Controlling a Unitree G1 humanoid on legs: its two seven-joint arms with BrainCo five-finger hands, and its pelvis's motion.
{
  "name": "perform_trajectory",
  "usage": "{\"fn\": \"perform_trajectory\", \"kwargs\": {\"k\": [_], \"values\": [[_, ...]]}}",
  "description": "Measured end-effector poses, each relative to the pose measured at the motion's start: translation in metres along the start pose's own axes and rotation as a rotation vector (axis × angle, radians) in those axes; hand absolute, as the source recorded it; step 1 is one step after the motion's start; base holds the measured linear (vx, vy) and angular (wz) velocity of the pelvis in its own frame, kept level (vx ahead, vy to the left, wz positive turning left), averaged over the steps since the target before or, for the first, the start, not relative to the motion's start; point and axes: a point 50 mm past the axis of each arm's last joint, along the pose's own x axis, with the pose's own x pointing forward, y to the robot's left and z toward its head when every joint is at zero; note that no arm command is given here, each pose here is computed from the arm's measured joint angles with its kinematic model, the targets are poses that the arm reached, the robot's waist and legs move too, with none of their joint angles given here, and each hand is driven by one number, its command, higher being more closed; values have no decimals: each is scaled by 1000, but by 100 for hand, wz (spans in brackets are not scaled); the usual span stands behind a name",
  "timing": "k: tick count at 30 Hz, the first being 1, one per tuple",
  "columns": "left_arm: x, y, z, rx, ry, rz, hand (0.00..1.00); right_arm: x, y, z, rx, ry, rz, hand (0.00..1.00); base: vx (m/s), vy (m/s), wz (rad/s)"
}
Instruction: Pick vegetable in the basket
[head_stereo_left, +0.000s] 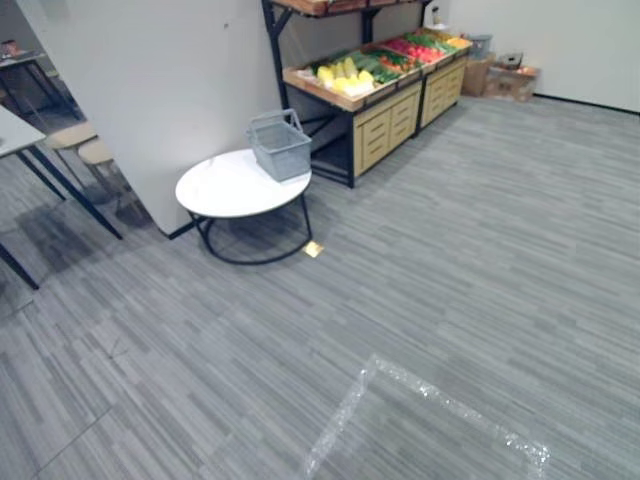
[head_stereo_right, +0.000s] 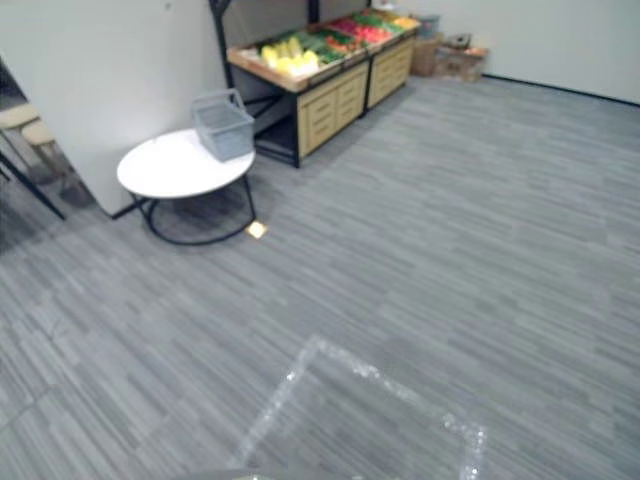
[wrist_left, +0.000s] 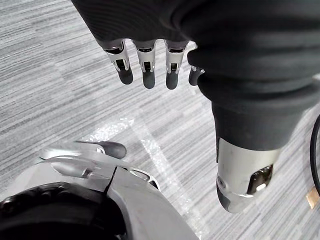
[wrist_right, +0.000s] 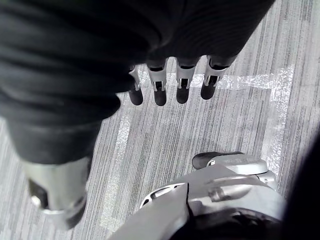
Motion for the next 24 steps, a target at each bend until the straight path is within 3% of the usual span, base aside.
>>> {"fn": "perform_trajectory", "kwargs": {"k": [17, 24], "values": [[1, -6, 9, 3, -53, -16, 0, 3, 8, 22, -88, -88, 23, 0, 40, -10, 1], [2, -9, 16, 147, -77, -70, 0, 3, 9, 21, 13, -85, 68, 0, -52, -18, -1]]}}
